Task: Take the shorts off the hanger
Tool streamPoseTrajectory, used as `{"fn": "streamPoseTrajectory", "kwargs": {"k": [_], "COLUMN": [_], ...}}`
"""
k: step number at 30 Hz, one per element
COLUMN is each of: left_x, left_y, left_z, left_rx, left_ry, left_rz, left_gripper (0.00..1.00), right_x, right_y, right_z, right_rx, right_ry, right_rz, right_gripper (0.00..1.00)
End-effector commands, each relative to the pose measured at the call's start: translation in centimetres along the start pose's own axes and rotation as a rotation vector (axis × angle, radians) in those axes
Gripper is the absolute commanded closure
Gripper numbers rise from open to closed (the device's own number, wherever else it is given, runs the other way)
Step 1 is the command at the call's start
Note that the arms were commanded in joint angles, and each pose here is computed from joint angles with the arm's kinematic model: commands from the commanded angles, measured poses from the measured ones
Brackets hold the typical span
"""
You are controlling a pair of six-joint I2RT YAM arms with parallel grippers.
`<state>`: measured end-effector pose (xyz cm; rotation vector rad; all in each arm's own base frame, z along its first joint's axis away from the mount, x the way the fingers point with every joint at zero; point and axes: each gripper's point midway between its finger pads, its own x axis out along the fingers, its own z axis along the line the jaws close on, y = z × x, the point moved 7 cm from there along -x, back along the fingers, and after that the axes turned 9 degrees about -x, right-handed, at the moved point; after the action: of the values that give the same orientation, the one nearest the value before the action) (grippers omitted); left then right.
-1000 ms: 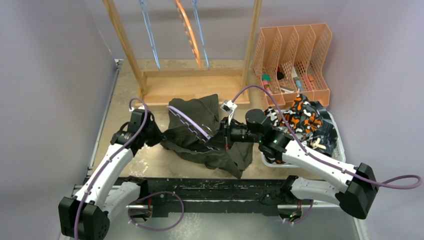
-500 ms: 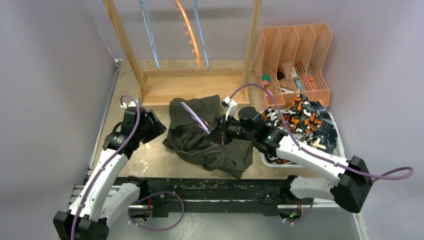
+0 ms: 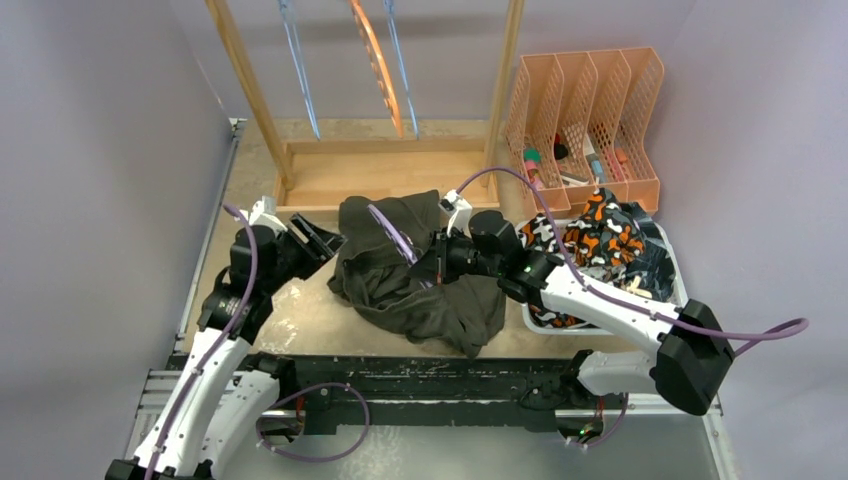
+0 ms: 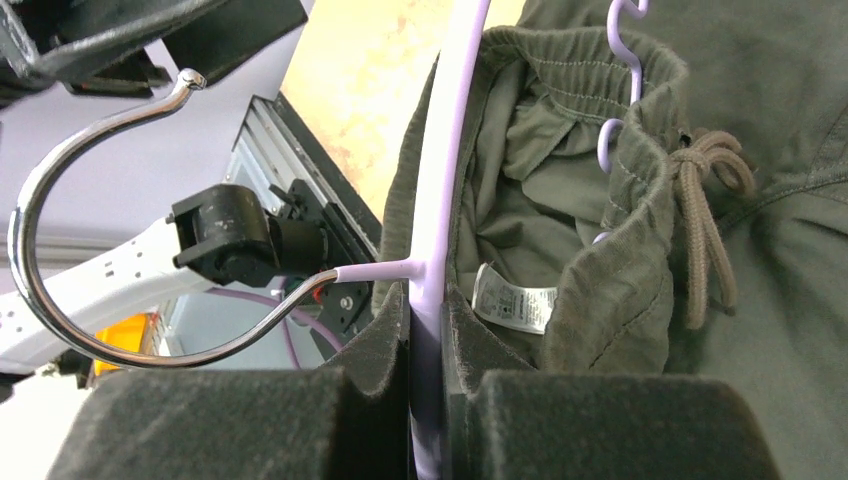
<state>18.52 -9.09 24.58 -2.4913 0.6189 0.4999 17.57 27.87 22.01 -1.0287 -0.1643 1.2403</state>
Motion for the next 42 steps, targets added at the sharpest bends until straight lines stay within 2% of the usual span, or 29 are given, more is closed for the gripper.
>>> {"fn": "streamPoseTrajectory", "kwargs": {"k": [1, 11, 18, 21, 27, 32, 38, 42], "left_x": [-0.7, 0.5, 2.9, 4.2, 5.0, 5.1, 5.0, 4.6], "left_y": [-0.3, -0.1, 4.3, 5.1, 6.2, 7.0, 7.7, 8.5], "left_z": [-3.1, -4.5, -6.2, -6.8, -8.1, -8.5, -8.0, -7.4], "left_rx": [-0.117, -0.189, -0.145, -0.098, -0.121, -0.148, -0.151, -0.153], "left_ry": [0.26, 0.336, 0.327, 0.265, 0.327, 0.372, 0.358, 0.341], "left_rz": [-0.034, -0.071, -0.019, -0.023, 0.012, 0.042, 0.071, 0.134], "left_gripper": [0.41, 0.41, 0.41, 0.41, 0.52, 0.55, 0.6, 0.67], "right_x": [-1.0, -0.6, -0.8, -0.7, -0.9, -0.5, -0.4, 0.0], "right_y": [-4.0, -3.9, -3.7, -3.5, -3.7, -3.5, -3.4, -3.3], "right_z": [2.0, 2.8, 3.0, 2.8, 3.1, 3.1, 3.1, 3.0], "right_rx": [0.013, 0.032, 0.023, 0.021, 0.035, 0.042, 0.062, 0.075], "right_ry": [-0.081, -0.182, -0.2, -0.194, -0.217, -0.233, -0.244, -0.258], "right_rz": [-0.17, -0.13, -0.113, -0.11, -0.128, -0.103, -0.109, -0.135], "right_gripper": [1.0, 1.0, 1.0, 1.0, 1.0, 1.0, 1.0, 1.0]}}
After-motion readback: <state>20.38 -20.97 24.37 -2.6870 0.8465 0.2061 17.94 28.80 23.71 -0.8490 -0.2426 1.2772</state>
